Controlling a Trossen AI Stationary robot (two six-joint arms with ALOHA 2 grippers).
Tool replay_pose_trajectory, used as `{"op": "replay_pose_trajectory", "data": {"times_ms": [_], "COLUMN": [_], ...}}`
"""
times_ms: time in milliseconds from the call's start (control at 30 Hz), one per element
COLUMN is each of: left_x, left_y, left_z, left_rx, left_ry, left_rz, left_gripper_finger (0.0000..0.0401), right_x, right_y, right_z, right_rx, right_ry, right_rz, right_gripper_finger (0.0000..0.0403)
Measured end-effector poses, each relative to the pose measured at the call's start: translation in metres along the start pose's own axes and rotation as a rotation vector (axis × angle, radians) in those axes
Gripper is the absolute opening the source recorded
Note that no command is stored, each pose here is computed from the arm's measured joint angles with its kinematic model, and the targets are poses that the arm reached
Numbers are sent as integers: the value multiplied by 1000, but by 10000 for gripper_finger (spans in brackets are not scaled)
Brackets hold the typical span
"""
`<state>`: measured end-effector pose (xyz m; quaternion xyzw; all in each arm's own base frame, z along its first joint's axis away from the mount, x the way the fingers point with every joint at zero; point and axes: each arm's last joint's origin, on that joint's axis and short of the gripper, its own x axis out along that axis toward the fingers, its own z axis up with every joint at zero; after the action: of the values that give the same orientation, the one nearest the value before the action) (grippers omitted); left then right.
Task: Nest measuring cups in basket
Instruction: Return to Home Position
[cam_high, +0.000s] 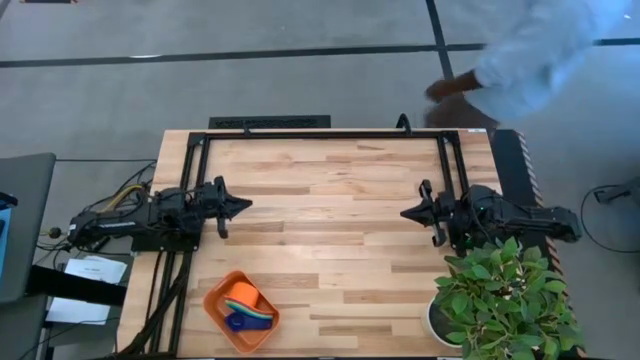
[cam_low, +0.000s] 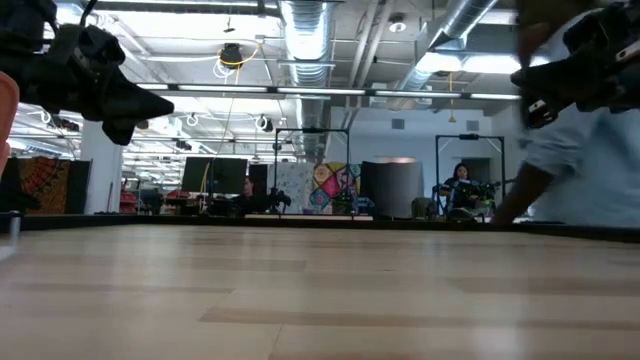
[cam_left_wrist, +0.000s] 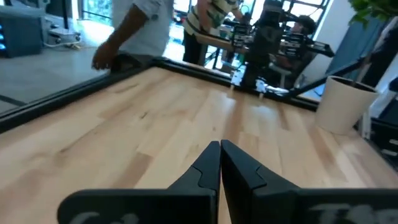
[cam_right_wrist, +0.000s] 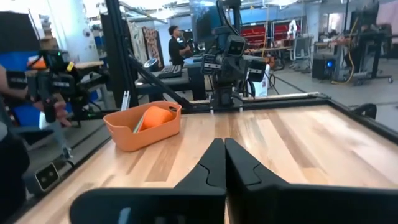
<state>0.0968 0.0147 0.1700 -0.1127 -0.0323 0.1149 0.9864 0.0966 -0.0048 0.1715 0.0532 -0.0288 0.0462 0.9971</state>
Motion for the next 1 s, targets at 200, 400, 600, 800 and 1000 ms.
{"op": "replay_pose_trajectory", "data": {"times_ms": [200, 400, 600, 800, 1000], "left_x": [0, -1, -1, -1, -3], "left_y": [1, -1, -1, -4, -14], "left_z": [0, 6, 4, 3, 0], "left_rx": [50, 106, 98, 83, 59], "left_ry": [-11, -53, -41, -37, 10], "left_rz": [35, 21, -21, -48, -250], "left_gripper_finger": [0, 0, 0, 0, 0], "right_x": [0, 1, 1, 1, 1], "right_y": [1, 4, 7, 8, 4], "right_z": [-1, -1, -2, -2, -3], "right_rx": [-37, -28, 9, -12, 9], "right_ry": [7, 12, 18, 20, 18], "right_rz": [17, 46, 76, 92, 3], "right_gripper_finger": [15, 35, 17, 13, 41]}}
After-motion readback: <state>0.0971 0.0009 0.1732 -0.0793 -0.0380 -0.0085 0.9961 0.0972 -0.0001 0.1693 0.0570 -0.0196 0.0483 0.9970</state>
